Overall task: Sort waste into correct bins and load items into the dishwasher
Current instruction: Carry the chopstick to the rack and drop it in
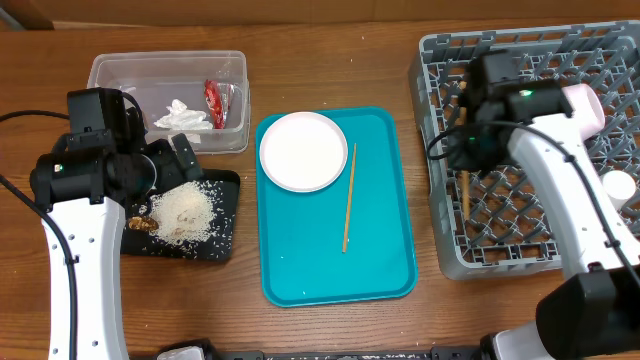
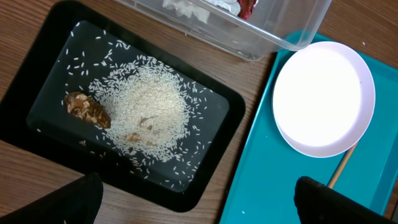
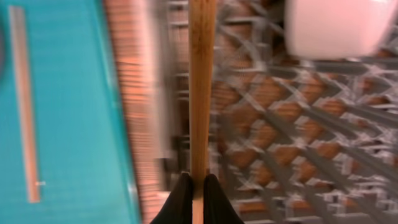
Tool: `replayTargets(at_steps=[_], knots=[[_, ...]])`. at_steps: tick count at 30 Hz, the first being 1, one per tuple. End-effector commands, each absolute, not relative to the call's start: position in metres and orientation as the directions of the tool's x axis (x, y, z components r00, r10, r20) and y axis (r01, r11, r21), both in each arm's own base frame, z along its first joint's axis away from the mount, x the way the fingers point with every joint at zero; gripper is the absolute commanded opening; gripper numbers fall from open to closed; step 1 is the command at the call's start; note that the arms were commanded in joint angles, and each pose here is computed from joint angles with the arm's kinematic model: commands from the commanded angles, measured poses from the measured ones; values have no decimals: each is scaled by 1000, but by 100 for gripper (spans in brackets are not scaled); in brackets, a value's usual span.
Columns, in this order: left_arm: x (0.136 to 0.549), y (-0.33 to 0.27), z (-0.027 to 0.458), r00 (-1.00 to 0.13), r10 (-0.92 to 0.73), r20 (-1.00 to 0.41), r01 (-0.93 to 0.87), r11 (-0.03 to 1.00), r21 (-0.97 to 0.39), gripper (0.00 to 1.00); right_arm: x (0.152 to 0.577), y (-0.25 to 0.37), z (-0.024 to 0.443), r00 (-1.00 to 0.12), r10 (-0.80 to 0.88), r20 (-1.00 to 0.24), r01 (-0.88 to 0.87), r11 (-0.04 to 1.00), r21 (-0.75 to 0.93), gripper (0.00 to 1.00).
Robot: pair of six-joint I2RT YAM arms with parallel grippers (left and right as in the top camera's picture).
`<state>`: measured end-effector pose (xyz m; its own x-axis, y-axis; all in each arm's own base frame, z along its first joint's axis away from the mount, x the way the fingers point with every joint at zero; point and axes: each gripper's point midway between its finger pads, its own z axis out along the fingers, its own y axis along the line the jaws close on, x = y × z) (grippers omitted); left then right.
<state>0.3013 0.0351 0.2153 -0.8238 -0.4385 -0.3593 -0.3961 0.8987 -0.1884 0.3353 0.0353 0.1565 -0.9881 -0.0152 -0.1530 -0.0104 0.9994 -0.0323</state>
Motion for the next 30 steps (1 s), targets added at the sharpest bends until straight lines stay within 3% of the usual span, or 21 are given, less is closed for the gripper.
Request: replayTargets(at_steps=[1, 16, 20, 25, 30], knots=[[304, 37, 220, -815, -444, -371, -401, 896, -191, 100, 335, 22, 146, -989, -97, -113, -91, 994, -55, 4], [304, 37, 220, -815, -444, -371, -401, 896, -191, 100, 341, 32, 105, -990, -130, -53, -130, 991, 5, 5], [304, 37, 220, -815, -444, -371, -401, 896, -191, 100, 342, 33, 105, -990, -129, -59, -130, 992, 5, 32], [304, 37, 220, -815, -444, -371, -401, 896, -191, 100, 346, 35, 115, -991, -112, -79, -113, 993, 16, 37], [304, 37, 220, -815, -444, -371, -401, 896, -191, 100, 363, 57, 158, -973, -104, -206, -129, 985, 112, 37]])
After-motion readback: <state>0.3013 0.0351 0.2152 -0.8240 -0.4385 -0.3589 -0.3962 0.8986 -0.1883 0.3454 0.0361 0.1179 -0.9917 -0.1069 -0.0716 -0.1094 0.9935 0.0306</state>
